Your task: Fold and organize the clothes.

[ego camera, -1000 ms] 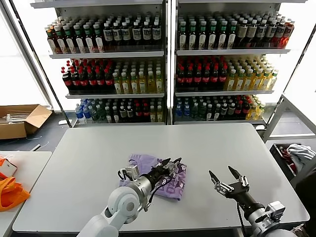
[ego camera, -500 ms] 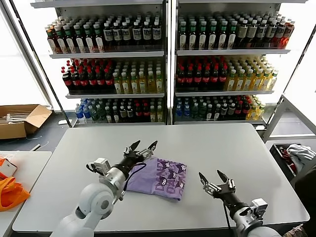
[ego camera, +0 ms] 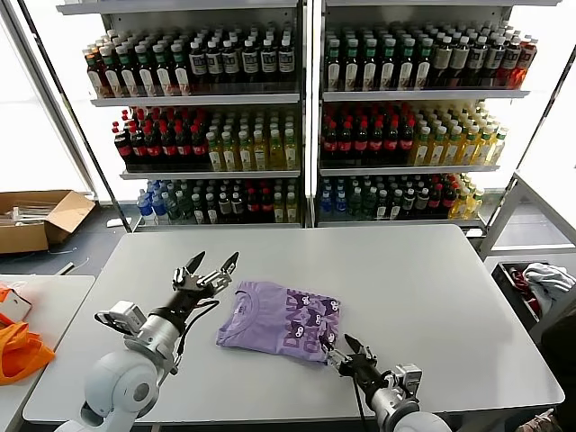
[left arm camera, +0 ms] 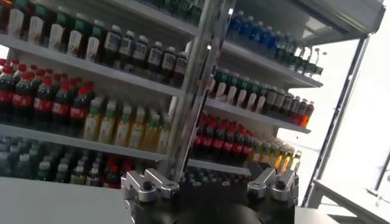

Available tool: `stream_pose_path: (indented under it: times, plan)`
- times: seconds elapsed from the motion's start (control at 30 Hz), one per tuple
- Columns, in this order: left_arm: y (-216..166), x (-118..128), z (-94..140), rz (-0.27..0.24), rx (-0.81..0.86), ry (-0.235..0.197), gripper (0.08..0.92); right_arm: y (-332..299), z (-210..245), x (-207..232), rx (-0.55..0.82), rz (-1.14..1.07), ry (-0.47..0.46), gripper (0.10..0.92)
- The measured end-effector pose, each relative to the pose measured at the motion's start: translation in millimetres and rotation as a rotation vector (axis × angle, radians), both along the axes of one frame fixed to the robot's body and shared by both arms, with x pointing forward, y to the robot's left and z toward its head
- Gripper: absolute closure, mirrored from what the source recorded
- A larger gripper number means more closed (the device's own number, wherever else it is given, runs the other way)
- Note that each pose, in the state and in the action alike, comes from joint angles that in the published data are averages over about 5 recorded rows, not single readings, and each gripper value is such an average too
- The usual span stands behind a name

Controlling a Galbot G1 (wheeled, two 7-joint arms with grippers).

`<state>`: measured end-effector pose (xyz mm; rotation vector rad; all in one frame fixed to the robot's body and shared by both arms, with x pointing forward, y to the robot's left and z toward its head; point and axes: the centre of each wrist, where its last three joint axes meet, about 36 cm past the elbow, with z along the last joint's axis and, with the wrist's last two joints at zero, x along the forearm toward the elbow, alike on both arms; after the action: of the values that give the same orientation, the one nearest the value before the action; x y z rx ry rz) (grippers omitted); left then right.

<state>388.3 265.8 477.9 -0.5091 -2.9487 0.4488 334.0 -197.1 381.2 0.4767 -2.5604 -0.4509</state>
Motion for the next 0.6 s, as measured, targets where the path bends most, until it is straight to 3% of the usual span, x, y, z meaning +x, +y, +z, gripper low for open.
stream_pose_path:
  times: [0.37,0.6]
  plan:
    - [17,-13,-7,0.032,0.006,0.002,0.177,13,2,6,-0.041,0.060,-0.020,0.671]
    - [23,-17,-13,0.045,0.007,0.007,0.177,-2,10,19,-0.151,0.160,-0.067,0.863]
